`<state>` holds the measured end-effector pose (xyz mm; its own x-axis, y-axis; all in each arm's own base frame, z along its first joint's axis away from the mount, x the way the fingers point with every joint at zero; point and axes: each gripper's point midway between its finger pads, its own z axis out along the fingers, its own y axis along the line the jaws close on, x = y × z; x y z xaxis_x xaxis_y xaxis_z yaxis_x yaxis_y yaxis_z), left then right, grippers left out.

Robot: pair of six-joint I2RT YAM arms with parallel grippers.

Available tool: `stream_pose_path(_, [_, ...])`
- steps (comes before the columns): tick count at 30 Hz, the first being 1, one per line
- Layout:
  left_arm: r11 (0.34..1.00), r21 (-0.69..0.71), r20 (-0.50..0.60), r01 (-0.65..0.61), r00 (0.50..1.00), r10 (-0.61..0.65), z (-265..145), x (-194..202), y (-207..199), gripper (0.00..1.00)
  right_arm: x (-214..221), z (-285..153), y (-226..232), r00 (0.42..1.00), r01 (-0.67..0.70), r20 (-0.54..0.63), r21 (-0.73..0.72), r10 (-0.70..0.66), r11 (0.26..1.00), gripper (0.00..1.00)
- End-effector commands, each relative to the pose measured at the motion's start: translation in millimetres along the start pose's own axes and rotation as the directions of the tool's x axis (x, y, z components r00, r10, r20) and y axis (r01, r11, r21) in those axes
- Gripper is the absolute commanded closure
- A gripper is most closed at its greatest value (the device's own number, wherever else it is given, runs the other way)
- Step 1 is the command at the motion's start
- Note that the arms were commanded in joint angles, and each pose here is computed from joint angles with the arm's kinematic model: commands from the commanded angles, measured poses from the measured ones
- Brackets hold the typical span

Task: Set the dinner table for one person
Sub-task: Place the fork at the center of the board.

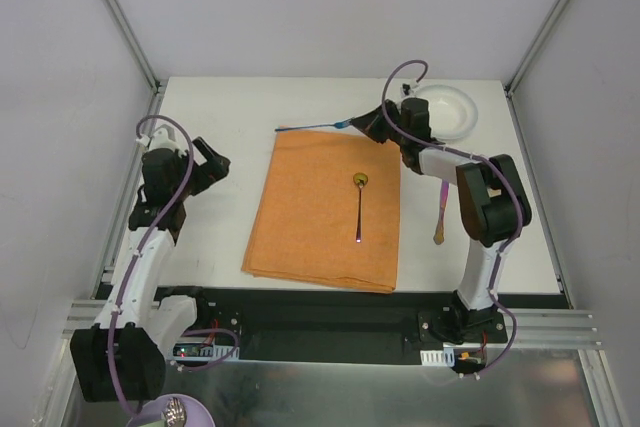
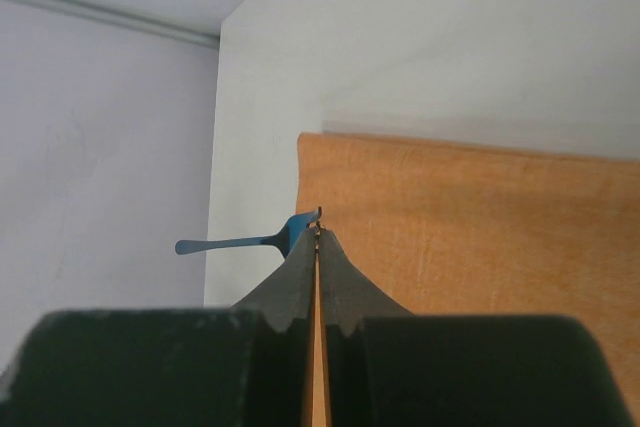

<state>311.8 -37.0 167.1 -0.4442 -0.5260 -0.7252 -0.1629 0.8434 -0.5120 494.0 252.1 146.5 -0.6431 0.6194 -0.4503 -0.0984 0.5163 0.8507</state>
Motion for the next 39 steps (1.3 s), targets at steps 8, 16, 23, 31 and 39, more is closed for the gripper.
stream_pose_path(8, [0.987, 0.139, 0.090, 0.084, 0.991, -0.097, -28.0, -81.8, -19.9, 0.01, 146.6, 19.1, 83.1, 0.914, 0.177, -0.324, -0.221, -0.243, 0.959, 0.99])
stream_pose_path(16, [0.985, 0.160, 0.083, 0.066, 0.993, -0.080, -34.9, -76.8, -19.6, 0.01, 243.5, 27.9, 100.7, 0.786, 0.204, -0.507, -0.327, -0.353, 0.923, 0.99])
stream_pose_path(23, [0.984, 0.171, 0.080, 0.047, 0.995, -0.062, -39.3, -73.6, -21.1, 0.01, 303.3, 27.7, 102.4, 0.676, 0.221, -0.599, -0.391, -0.430, 0.893, 0.99])
stream_pose_path(31, [0.984, 0.174, 0.079, 0.038, 0.996, -0.052, -42.6, -69.2, -20.4, 0.01, 348.1, 22.2, 97.0, 0.555, 0.201, -0.681, -0.446, -0.477, 0.872, 0.99])
stream_pose_path(39, [0.983, 0.179, 0.067, 0.034, 0.997, -0.047, -43.8, -64.2, -20.2, 0.01, 351.4, 15.5, 105.0, 0.551, 0.202, -0.667, -0.477, -0.502, 0.855, 0.41])
